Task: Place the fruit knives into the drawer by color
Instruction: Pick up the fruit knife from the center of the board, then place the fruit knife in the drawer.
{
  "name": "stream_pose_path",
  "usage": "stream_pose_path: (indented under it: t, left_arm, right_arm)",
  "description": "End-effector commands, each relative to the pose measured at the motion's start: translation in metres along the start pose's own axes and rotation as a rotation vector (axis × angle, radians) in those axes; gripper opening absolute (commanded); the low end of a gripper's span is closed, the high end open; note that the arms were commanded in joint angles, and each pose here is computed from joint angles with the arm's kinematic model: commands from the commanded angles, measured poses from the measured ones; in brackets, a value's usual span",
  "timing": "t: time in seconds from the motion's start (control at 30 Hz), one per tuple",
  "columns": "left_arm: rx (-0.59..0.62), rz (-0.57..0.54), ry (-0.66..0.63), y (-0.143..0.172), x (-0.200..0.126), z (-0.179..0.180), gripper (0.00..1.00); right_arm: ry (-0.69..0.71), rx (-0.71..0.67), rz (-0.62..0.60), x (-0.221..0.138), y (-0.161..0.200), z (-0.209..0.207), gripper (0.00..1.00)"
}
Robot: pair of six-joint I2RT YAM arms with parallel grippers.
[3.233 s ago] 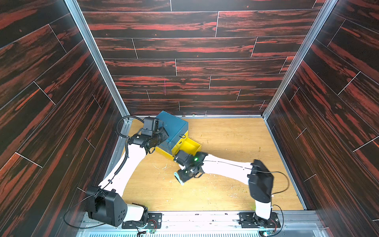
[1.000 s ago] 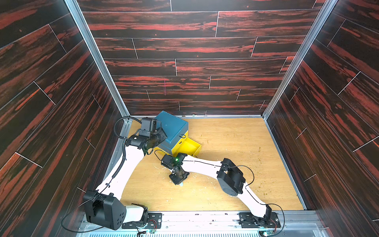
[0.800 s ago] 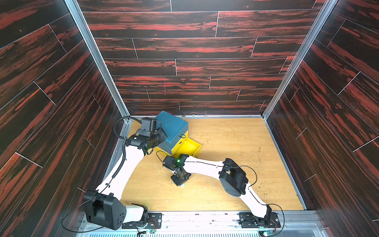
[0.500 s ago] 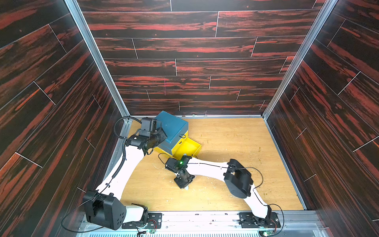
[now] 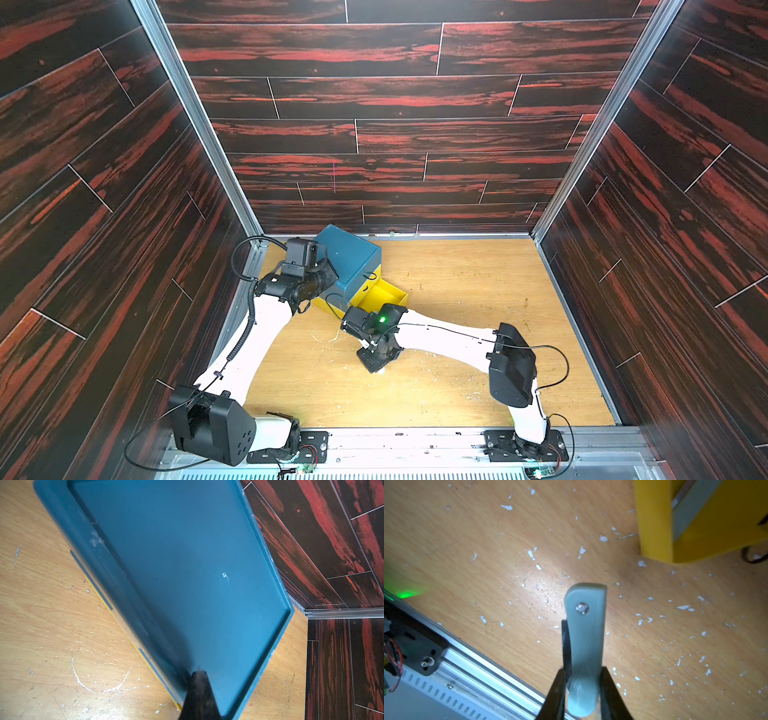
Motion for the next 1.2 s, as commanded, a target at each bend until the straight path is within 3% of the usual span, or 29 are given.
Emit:
stream_pose_path:
  t: [0.0, 0.57, 0.93, 1.17]
  left_arm:
    - [-0.001, 0.01, -0.006, 0.003, -0.004, 0.003, 0.0]
    - [-0.005, 0.019, -0.003, 0.007, -0.001, 0.005, 0.0]
    - [-0.004, 0.024, 0.003, 0.009, -0.001, 0.004, 0.0]
    - [-0.007, 0.025, 0.003, 0.01, -0.001, 0.004, 0.0]
  right_arm:
    - [0.002, 0.052, -0.032, -0.024, -0.011, -0.018, 0.13]
    - [-0.093, 0.338, -0.142, -0.053, -0.095, -0.076, 0.13]
    - [-0.099, 0.384, -0.16, -0.037, -0.139, -0.077, 0.13]
    - [-0.103, 0.417, -0.152, -0.035, -0.148, -0.075, 0.13]
Point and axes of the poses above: each gripper's point midway between its finger pads, its own x axis out along the fingers, its own z axis along the line the jaws close on, y = z × x, the point moved 1 cm from there along -x, back along the fingers, and after that the axes turned 15 degrees about x, right-handed, at the moved point
